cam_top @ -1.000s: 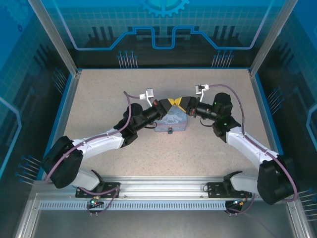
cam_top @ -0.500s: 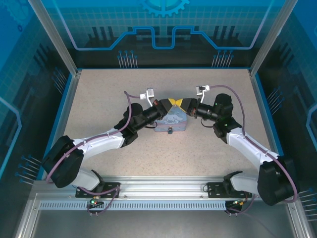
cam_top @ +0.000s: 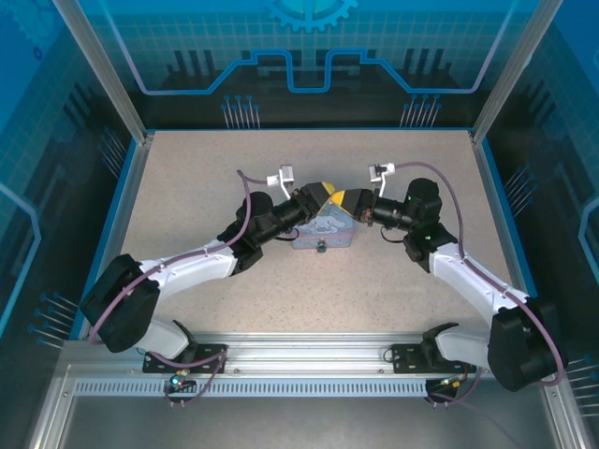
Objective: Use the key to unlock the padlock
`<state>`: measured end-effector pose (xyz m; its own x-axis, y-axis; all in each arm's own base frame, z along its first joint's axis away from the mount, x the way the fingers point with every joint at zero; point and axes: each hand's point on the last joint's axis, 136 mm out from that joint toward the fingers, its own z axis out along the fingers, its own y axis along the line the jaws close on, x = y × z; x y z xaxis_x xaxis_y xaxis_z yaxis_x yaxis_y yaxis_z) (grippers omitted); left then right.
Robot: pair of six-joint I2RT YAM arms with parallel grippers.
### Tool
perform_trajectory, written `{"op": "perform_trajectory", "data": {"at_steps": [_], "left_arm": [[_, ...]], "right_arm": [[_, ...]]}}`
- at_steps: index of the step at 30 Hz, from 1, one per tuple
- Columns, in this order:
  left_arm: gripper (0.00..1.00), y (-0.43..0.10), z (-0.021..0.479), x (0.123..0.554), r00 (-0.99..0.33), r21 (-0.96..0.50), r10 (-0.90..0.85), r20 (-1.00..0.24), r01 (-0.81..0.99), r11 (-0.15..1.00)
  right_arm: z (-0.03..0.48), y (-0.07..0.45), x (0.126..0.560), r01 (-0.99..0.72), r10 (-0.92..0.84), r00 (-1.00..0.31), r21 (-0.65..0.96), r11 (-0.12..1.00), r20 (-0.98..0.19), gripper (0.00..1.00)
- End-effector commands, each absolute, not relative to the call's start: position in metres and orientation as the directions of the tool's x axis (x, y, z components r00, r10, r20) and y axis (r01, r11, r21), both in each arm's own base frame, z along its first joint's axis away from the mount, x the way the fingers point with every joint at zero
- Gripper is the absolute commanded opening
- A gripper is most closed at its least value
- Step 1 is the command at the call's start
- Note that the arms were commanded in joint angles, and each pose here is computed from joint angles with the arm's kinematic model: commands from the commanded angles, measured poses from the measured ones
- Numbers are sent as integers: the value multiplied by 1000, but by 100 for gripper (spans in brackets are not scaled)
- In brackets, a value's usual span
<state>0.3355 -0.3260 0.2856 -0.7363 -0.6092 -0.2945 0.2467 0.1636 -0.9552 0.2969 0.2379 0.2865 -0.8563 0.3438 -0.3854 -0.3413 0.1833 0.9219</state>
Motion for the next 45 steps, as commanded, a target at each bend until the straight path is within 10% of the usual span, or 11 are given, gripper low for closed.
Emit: {"op": "perform_trajectory", "data": {"at_steps": [1,15,25,27,31,45], "left_arm": [[34,-320,296,340,-706,-955,-645,-294,245,167],[0,-309,287,344,-678,-965,-687,-262,201,170],[0,-313,289,344,-685,-964,-679,-265,205,169],[26,-312,286,345,-684,-969,-687,-246,186,163],[40,-312,284,346,-680,-978,-703,-208,166,129],[42,-322,262,342,-666,-988,-730,-154,98,120]], "right_arm": [[293,239,289,-378,319,-851,908,178,-417,0],[283,238,293,-350,334,-855,916,194,-397,0],[277,236,291,-340,337,-855,917,210,-394,0],[274,234,293,-324,357,-852,921,216,-383,0],[272,229,301,-287,421,-835,933,216,-355,0],[269,225,313,-229,511,-804,952,205,-303,0]]}}
